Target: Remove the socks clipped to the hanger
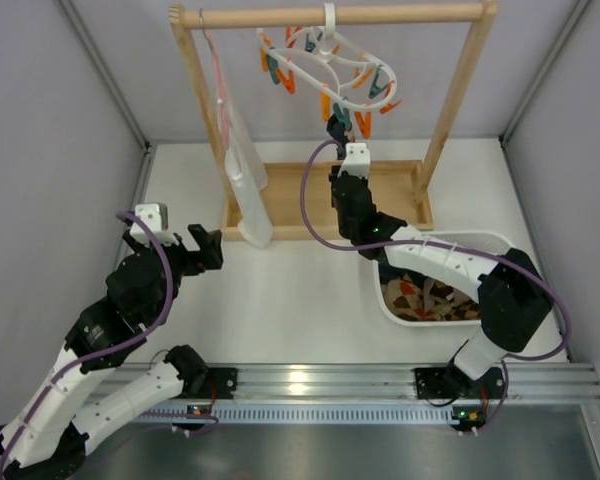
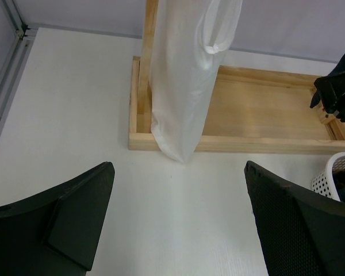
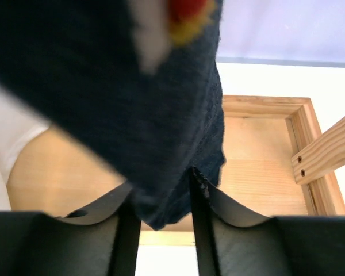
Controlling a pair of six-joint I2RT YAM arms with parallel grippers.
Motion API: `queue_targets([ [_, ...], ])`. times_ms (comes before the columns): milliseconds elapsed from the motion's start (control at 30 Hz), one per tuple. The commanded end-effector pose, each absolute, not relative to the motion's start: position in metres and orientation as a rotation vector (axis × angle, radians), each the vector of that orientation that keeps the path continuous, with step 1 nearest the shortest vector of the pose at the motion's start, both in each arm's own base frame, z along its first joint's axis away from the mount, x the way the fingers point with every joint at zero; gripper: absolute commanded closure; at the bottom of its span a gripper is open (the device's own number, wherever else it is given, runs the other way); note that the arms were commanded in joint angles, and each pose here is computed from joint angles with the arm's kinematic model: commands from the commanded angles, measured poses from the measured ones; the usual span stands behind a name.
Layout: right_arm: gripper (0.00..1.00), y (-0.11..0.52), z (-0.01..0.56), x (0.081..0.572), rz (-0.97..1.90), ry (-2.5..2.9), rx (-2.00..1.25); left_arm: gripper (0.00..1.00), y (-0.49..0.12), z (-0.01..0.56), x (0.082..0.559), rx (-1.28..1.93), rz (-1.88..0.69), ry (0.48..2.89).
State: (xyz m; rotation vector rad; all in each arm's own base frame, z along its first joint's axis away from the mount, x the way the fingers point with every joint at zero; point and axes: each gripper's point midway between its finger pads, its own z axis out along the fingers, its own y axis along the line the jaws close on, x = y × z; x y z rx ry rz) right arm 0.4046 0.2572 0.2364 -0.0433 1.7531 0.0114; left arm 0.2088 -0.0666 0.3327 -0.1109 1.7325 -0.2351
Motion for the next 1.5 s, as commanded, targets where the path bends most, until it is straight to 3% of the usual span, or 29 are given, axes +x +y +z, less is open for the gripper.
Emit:
queue_targets([
  [0, 0.72, 0.255, 0.281, 0.407, 0.056, 1.625, 0.061, 0.02, -0.071, 0.348, 0.211, -0.143, -0.290, 1.685],
  [33, 0.86, 0.254, 0.280, 0.407, 0.052, 1.623, 0.057, 0.02, -0.073, 0.350, 0.211, -0.141, -0.302, 1.685],
  [133, 1.00, 0.252, 0.282, 0.403, 0.048, 1.618, 0.037, 0.02, -0.082, 0.364, 0.209, -0.138, -0.377, 1.675],
  [400, 1.00, 0.260, 0.286, 0.370, 0.170, 1.623, -0.010, 0.02, -0.146, 0.436, 0.234, -0.103, -0.595, 1.680],
  [633, 1.00, 0.280, 0.287, 0.338, 0.300, 1.636, -0.102, 0.02, -0.197, 0.474, 0.284, -0.086, -0.585, 1.688],
  [900, 1.00, 0.298, 0.296, 0.303, 0.553, 1.648, -0.217, 0.02, -0.253, 0.529, 0.309, 0.093, -0.677, 1.594],
  [1267, 1.00, 0.302, 0.319, 0.273, 0.719, 1.629, -0.286, 0.05, -0.310, 0.515, 0.342, 0.174, -0.749, 1.623],
  [1467, 1.00, 0.304, 0.316, 0.265, 0.764, 1.637, -0.310, 0.18, -0.324, 0.512, 0.349, 0.235, -0.754, 1.600],
])
